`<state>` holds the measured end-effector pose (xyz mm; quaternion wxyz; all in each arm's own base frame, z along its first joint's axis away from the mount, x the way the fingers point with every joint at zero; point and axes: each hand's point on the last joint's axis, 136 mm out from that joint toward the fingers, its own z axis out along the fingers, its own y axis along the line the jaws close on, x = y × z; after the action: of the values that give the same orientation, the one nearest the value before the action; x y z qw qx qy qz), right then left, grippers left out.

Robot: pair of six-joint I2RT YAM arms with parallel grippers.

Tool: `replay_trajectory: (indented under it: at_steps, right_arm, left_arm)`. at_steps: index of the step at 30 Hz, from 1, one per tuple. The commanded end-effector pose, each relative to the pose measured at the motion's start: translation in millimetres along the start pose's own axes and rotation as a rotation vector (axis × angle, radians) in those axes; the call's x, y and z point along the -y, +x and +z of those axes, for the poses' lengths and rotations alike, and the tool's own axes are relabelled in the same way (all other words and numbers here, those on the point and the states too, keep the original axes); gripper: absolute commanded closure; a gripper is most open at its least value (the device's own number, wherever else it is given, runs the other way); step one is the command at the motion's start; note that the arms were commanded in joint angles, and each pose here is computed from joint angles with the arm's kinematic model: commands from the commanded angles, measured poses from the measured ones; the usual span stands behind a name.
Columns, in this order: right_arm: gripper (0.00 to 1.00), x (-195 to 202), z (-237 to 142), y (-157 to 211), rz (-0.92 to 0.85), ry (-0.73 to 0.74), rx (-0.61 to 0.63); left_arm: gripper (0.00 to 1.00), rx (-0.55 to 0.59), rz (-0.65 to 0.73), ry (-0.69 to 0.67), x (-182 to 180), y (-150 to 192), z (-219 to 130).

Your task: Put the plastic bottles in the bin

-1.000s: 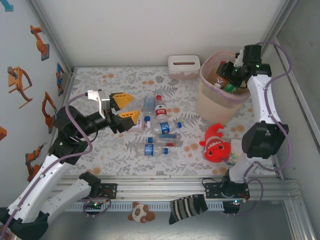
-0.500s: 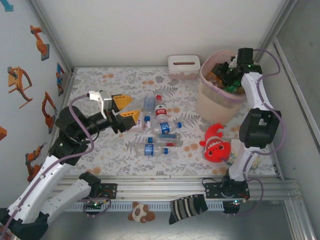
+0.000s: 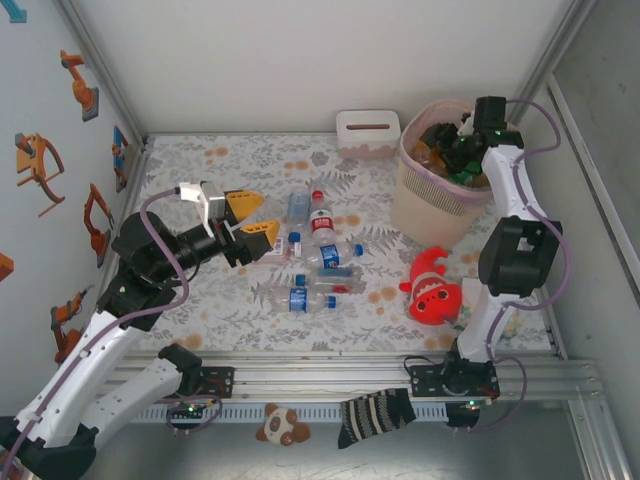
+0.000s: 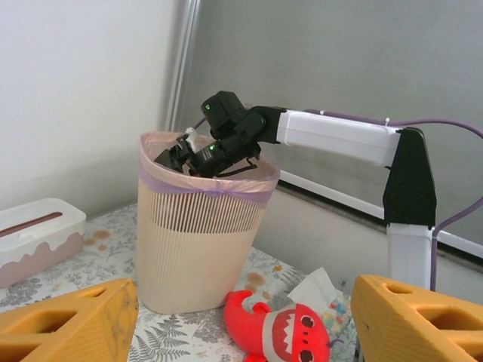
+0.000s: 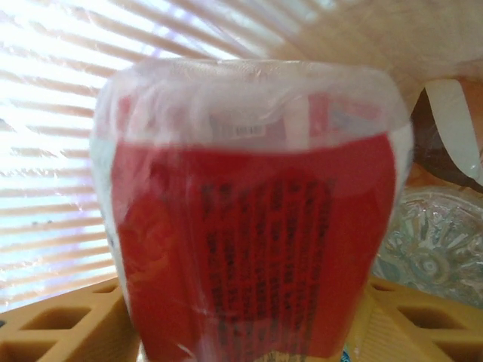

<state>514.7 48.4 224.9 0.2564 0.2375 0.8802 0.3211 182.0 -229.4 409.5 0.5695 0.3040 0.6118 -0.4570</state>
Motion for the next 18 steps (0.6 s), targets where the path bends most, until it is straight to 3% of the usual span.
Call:
replay_trajectory:
  at_steps: [1, 14, 18]
  right_arm:
    - [0.29, 2, -18, -4, -0.011, 0.052, 0.039]
    - [0.28, -25, -87, -9, -0.11, 0.086, 0.177]
    - [0.39, -26, -96, -20, -0.165, 0.121, 0.23]
  left_arm:
    - [0.26, 0.005, 0.029, 0.003, 4, -3, -2]
    - [0.26, -0.026, 0.025, -0.037, -4, 3, -2]
    - [0.26, -0.032, 0.022, -0.038, -5, 4, 0]
